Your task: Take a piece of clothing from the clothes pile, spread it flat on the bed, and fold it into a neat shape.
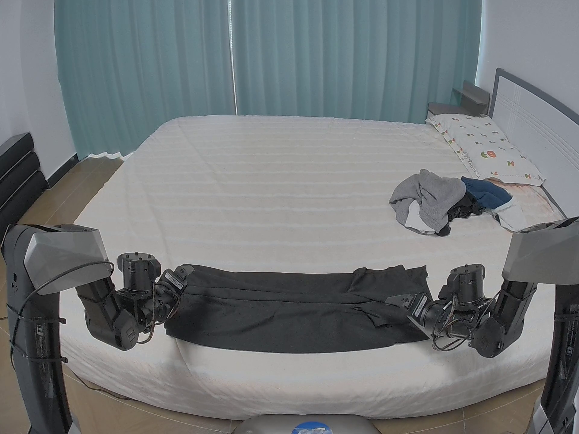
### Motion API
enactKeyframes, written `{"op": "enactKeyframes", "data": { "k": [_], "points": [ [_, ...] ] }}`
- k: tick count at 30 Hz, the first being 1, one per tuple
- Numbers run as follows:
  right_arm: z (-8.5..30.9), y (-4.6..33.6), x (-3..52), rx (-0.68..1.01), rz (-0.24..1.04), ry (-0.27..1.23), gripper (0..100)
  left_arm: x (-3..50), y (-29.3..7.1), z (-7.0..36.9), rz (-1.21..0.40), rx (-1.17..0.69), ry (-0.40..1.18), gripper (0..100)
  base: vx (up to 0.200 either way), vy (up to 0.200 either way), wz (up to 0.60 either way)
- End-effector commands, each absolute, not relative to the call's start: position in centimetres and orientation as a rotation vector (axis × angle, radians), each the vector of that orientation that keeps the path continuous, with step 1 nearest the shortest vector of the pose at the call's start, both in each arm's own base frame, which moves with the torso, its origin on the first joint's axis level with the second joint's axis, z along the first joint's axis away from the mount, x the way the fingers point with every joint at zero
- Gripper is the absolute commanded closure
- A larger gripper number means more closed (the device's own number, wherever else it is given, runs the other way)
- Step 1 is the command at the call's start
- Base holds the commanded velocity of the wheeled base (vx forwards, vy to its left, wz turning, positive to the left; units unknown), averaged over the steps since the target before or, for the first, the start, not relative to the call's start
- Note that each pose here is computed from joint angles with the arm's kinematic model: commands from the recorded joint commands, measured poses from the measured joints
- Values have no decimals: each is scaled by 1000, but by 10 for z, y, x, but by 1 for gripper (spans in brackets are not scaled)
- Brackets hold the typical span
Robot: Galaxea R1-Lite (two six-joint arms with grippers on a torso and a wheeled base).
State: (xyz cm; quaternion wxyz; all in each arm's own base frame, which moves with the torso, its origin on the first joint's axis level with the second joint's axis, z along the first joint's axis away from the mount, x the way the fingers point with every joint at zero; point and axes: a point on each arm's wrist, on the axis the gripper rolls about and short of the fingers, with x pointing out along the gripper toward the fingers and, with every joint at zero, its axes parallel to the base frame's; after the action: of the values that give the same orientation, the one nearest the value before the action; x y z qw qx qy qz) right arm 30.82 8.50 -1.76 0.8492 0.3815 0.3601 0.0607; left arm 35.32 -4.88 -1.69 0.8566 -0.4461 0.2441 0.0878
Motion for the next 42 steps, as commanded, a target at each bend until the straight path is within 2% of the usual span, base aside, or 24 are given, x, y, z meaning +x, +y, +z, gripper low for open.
{"op": "enactKeyframes", "data": {
  "k": [1,12,33,34,42],
  "points": [
    [-42,88,306,786,124,771,0,348,-50,-26,183,-934,514,0,0,0,0],
    [-53,98,306,741,81,758,0,346,-50,-27,179,-928,516,0,0,0,0],
    [-57,102,332,754,78,695,0,345,-52,-28,177,-921,518,0,0,0,0],
    [-57,102,332,755,76,694,100,345,-52,-28,177,-921,518,0,0,0,0],
    [-57,100,324,740,35,696,100,345,-51,-29,179,-920,519,0,0,0,0]
  ]
}}
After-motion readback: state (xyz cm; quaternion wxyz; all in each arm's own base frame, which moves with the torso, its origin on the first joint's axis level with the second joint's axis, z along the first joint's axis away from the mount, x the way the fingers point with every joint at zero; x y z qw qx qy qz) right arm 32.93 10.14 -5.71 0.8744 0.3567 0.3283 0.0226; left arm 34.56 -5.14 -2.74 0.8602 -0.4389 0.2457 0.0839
